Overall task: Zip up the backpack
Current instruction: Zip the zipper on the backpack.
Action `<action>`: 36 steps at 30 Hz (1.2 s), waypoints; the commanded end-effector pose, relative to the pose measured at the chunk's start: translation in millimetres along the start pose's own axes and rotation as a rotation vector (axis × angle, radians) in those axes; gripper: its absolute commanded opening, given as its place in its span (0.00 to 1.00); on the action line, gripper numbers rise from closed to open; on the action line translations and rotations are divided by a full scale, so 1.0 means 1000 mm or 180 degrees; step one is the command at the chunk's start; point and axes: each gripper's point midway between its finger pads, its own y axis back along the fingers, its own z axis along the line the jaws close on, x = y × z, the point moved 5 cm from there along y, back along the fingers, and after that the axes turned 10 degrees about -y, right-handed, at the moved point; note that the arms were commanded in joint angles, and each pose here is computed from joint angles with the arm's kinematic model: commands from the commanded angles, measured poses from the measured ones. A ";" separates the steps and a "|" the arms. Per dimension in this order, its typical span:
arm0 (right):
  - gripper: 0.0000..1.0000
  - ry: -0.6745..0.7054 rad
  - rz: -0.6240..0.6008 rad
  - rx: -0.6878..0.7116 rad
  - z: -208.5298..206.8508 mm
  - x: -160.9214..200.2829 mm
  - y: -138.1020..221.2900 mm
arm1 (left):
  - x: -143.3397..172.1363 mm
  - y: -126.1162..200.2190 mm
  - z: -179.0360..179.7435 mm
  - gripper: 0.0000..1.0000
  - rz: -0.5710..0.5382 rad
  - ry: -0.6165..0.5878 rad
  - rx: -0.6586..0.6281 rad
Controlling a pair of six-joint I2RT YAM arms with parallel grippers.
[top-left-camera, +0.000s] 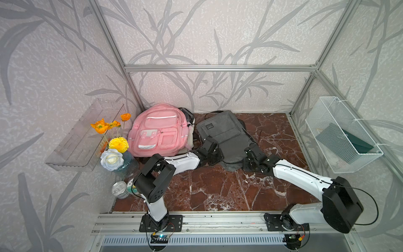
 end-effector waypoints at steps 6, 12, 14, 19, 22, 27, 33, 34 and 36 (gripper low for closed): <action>0.00 0.0033 0.0133 -0.0046 -0.005 0.017 0.010 | -0.049 -0.011 -0.013 0.03 -0.0072 -0.0346 -0.0059; 0.00 0.0096 0.0155 -0.0361 0.027 0.027 0.010 | -0.077 -0.019 -0.014 0.15 -0.0168 -0.0304 -0.0089; 0.00 0.0124 0.0219 -0.0451 0.043 0.029 0.005 | -0.075 -0.014 -0.009 0.28 -0.0190 -0.0310 -0.0166; 0.00 0.0281 0.0302 -0.0624 0.083 0.030 -0.008 | -0.056 0.009 0.004 0.59 -0.0191 -0.0257 -0.0258; 0.00 0.0373 0.0345 -0.0632 0.096 0.031 -0.015 | -0.039 0.017 0.007 0.63 -0.0114 -0.0180 -0.0174; 0.00 0.0427 0.0361 -0.0661 0.103 0.030 -0.019 | -0.021 0.011 0.006 0.64 -0.0021 -0.0111 -0.0026; 0.00 0.0437 0.0384 -0.0668 0.104 0.034 -0.018 | -0.023 -0.006 -0.014 0.64 -0.0018 -0.0162 0.0297; 0.00 0.0437 0.0395 -0.0654 0.102 0.036 -0.019 | -0.024 -0.009 -0.013 0.64 -0.0005 -0.0164 0.0274; 0.00 0.0434 0.0388 -0.0656 0.101 0.036 -0.018 | -0.023 -0.015 -0.011 0.59 0.0042 -0.0146 0.0236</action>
